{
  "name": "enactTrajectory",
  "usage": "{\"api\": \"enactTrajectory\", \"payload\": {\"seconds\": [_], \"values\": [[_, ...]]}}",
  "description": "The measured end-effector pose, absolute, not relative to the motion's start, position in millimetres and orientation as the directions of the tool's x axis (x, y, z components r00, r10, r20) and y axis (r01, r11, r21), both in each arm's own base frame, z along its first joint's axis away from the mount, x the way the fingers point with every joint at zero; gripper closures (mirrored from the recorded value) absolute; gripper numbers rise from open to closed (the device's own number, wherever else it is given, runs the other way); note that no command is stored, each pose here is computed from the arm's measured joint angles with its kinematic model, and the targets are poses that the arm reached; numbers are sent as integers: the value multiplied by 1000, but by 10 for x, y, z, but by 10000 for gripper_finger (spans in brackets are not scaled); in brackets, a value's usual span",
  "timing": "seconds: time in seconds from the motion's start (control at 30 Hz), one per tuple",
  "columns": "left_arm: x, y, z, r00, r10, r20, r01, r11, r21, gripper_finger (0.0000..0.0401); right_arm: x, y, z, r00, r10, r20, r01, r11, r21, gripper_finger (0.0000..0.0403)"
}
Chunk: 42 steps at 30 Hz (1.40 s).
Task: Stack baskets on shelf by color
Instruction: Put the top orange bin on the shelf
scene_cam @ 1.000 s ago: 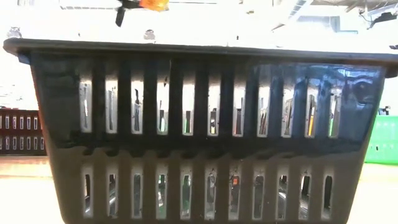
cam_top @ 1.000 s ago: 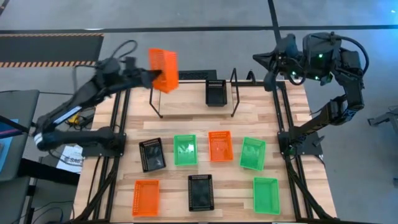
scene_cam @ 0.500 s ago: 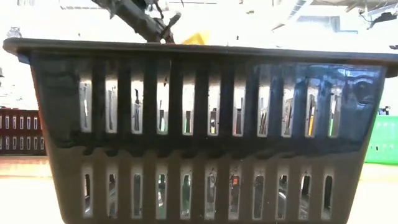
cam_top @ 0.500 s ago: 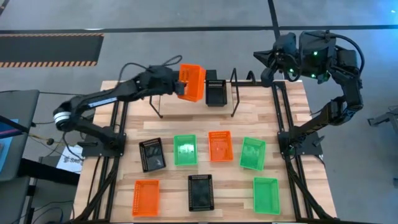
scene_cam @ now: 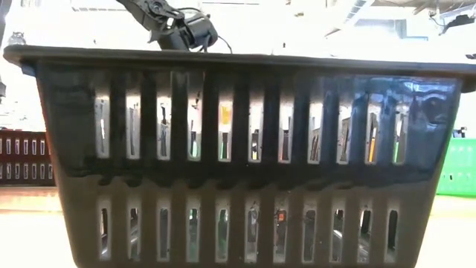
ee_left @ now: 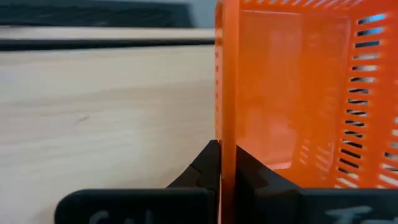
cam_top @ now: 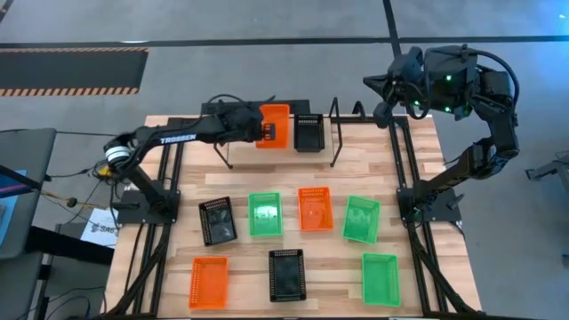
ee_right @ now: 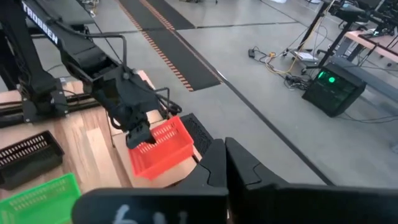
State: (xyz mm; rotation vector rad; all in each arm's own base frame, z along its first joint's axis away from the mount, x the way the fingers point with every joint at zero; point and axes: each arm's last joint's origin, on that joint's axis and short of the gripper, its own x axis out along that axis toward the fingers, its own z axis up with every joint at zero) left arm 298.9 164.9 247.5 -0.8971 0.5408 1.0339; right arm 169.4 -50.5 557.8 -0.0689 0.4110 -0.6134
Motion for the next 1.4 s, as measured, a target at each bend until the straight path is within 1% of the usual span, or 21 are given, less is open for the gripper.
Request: {"api": "enactTrajectory", "payload": {"seconds": [0.1,0.17,0.27,0.43,0.6,0.97,1.2,1.4], "values": [[2982,1639,2557,378,500,-779,-926,193,-325,401,1687,-503,5561,733,-570,-371,540,819,-192,398],[2993,1636,2621,380,503,-777,-925,178,-337,401,1686,-503,5557,731,-570,-375,534,820,-207,400],[2971,1624,2678,351,486,-800,-936,163,-312,401,1688,-503,5558,732,-570,-374,530,821,-213,400],[2937,1605,2664,317,467,-825,-948,133,-289,401,1688,-503,5558,732,-570,-374,529,821,-216,398],[2930,1595,2645,320,444,-837,-947,119,-299,401,1687,-503,5559,732,-570,-373,528,821,-218,400],[2936,1598,2649,326,447,-833,-945,119,-306,401,1687,-503,5559,732,-570,-373,528,821,-217,400],[2964,1610,2667,358,453,-816,-933,136,-334,401,1688,-503,5559,732,-570,-373,529,821,-215,398],[2966,1611,2668,361,454,-815,-932,150,-329,401,1689,-503,5558,732,-570,-373,530,821,-214,400]]}}
